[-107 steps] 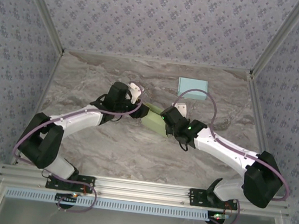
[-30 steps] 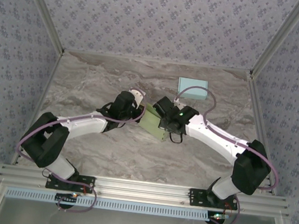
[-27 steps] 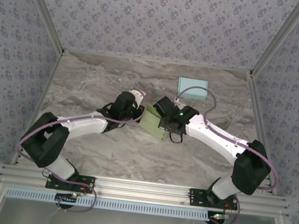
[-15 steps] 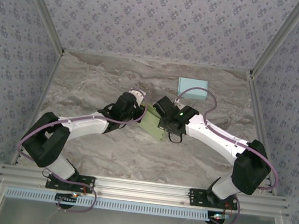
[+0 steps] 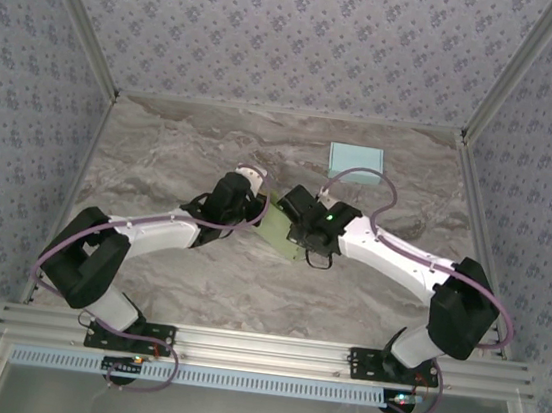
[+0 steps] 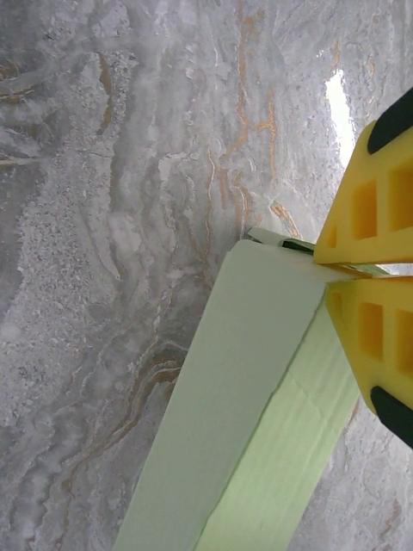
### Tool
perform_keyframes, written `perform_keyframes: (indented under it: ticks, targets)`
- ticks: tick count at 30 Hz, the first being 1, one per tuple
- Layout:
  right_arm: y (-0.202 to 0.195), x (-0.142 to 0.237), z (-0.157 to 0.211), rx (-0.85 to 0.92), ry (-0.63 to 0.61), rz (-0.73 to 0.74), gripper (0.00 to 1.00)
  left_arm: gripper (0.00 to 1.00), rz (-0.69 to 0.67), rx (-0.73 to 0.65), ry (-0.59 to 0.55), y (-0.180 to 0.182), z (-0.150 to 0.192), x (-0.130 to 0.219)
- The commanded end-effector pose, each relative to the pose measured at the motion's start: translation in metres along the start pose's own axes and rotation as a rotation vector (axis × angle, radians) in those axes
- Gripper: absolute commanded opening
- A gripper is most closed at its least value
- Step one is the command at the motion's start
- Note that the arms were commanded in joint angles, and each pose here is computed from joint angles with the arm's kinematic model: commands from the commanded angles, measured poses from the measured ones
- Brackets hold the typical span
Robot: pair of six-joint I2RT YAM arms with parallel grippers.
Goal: Fold the paper box
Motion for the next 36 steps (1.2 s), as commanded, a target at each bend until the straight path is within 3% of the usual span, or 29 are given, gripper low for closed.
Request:
perform_keyframes:
  ticks: [1, 6, 14, 16, 20, 23, 24, 26, 29, 34, 36]
  targets:
    - [-0.004, 0.000, 0.007, -0.034, -0.001, -0.027, 0.15, 0.05, 0.042, 0.007, 0.050, -0.010, 0.015, 0.000]
    - [-0.013, 0.012, 0.002, 0.021, -0.069, -0.082, 0.36, 0.04, 0.037, 0.008, 0.046, -0.009, 0.016, 0.000]
    - [-0.027, 0.044, -0.010, 0.180, -0.177, -0.202, 0.51, 0.03, 0.044, 0.002, 0.042, -0.010, 0.017, -0.001]
    - [-0.033, 0.048, -0.012, 0.237, -0.173, -0.214, 0.60, 0.03, 0.045, 0.001, 0.042, -0.011, 0.017, -0.002]
    - [-0.036, 0.056, -0.022, 0.563, -0.259, -0.233, 0.65, 0.03, 0.048, -0.009, 0.040, -0.013, 0.015, -0.002]
    - [-0.030, 0.055, -0.006, 1.087, -0.296, -0.363, 0.78, 0.03, 0.046, -0.010, 0.043, -0.013, 0.016, -0.002]
    - [-0.032, 0.053, -0.006, 1.168, -0.325, -0.355, 0.84, 0.03, 0.048, -0.011, 0.040, -0.014, 0.015, -0.001]
    - [-0.037, 0.050, -0.017, 1.208, -0.336, -0.365, 0.92, 0.03, 0.047, -0.011, 0.040, -0.014, 0.016, -0.001]
    - [-0.043, 0.041, -0.027, 1.263, -0.233, -0.470, 1.00, 0.03, 0.046, -0.009, 0.036, -0.013, 0.015, 0.001]
    - [-0.040, 0.028, -0.014, 1.450, -0.179, -0.592, 1.00, 0.03, 0.040, -0.009, 0.030, -0.013, 0.015, 0.002]
    - [-0.037, 0.019, -0.016, 1.454, -0.196, -0.557, 1.00, 0.02, 0.034, -0.005, 0.028, -0.012, 0.015, 0.003]
Point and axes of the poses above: each hand's point on the last joint's axis, 136 mm out from that joint toward the fingers, its own x axis back along the fingers, its own y axis along the line the jaws close on, z = x × y, the point moved 7 cm from there along x, back along the fingers, and after that the axes turned 8 degrees about -x, right-handed, at the moved point
